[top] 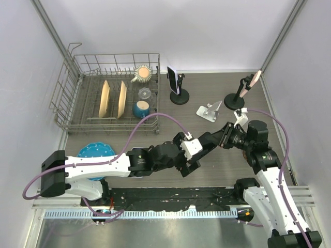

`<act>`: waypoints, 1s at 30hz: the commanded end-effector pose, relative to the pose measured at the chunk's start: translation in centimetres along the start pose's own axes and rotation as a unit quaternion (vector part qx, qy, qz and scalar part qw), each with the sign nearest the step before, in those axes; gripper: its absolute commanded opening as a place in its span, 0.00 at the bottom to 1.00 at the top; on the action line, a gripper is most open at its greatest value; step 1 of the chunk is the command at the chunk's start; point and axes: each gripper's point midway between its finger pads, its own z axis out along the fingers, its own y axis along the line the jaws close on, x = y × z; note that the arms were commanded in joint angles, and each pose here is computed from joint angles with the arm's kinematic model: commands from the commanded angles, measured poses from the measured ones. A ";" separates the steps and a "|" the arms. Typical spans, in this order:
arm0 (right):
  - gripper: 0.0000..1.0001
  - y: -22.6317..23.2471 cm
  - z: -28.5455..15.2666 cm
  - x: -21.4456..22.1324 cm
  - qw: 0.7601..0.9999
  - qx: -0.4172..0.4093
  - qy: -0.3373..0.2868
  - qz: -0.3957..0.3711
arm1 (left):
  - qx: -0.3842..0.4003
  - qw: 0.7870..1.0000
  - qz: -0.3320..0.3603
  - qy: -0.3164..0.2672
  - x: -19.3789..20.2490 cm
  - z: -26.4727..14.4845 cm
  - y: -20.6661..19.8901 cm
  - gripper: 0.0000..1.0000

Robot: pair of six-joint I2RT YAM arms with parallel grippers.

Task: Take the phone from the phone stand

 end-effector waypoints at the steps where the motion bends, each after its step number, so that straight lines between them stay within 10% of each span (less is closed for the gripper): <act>1: 0.01 2.9 -0.1 -1.4 0.998 -0.040 -0.034 -0.023 | -0.011 0.997 0.006 -0.071 -3.9 0.3 0.2 1.00; 30: 0.01 6.5 2.9 1.6 0.996 -0.078 0.005 -0.045 | -0.138 0.988 -0.056 -0.043 -0.9 1.7 3.4 1.00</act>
